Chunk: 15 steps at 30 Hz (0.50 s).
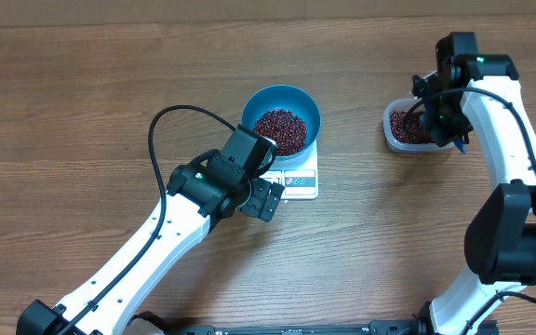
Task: Scoop item into bowl and weigh 150g on scale
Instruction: 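Scoop more beans from the tub with the right gripper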
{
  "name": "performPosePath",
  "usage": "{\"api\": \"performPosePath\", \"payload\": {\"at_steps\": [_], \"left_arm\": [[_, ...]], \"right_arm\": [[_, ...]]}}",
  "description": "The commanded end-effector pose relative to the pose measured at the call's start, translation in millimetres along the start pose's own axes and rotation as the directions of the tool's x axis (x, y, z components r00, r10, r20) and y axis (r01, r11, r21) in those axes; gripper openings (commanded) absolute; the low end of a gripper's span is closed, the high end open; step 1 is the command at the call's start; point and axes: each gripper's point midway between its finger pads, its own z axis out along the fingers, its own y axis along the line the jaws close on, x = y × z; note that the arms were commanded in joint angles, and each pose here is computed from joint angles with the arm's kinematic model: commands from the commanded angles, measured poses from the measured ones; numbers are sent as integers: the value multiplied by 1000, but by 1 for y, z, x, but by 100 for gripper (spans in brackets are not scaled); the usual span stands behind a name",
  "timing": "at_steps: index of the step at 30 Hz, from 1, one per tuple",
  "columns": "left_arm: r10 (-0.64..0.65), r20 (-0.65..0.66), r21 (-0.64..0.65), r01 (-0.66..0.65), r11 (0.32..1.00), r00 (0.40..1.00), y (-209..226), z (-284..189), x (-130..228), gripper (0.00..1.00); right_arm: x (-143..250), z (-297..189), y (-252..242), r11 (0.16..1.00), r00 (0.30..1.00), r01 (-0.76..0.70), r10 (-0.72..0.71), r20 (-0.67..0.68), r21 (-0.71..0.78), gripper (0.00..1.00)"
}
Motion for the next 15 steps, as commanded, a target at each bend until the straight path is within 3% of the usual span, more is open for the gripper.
{"api": "performPosePath", "payload": {"at_steps": [1, 15], "left_arm": [[13, 12, 8, -13, 1000, 1000, 0, -4, -1, 99], [13, 12, 8, -13, 1000, 1000, 0, -4, -1, 100]], "right_arm": [[3, 3, -4, 999, 999, 32, -30, -32, 40, 4], [8, 38, 12, 997, 987, 75, -77, -143, -23, 4]]}}
